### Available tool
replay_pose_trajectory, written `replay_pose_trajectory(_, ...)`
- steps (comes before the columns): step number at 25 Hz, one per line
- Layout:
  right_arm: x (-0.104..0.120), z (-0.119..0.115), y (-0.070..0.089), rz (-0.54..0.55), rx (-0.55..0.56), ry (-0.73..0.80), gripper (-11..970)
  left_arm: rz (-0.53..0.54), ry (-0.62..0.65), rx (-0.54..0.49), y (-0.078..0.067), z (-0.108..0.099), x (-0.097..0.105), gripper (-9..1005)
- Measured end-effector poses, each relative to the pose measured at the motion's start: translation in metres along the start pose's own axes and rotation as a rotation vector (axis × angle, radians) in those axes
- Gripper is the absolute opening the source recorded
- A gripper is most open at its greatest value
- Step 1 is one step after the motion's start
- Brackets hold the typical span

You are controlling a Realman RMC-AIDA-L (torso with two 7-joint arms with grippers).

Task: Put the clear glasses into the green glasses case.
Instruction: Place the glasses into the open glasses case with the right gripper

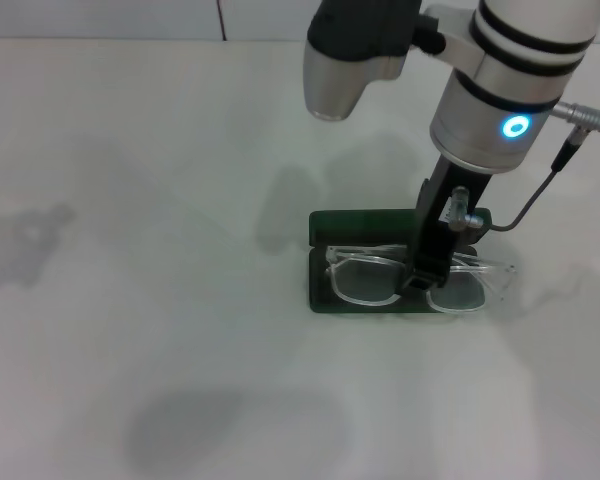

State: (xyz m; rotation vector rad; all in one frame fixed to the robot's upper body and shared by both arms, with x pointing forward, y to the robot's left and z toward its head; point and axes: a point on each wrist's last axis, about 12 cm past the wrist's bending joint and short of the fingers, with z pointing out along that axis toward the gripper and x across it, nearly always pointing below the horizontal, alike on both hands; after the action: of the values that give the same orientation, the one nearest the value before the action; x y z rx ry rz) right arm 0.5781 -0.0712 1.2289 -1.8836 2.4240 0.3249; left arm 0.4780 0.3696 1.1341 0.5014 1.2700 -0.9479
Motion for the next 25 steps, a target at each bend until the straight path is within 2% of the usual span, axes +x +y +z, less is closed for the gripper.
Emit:
replay_pose_trajectory(11, -0.003, 0.027, -0.003, -0.069, 0.110, 0.064, 112, -0.014, 0.014, 0.019, 0.000, 0.008, 0.005, 87)
replay_pose_trajectory(25, -0.003, 0.042, -0.008, -0.089, 0.146, 0.069, 116, -0.021, 0.015, 0.016, -0.002, 0.008, 0.010, 90)
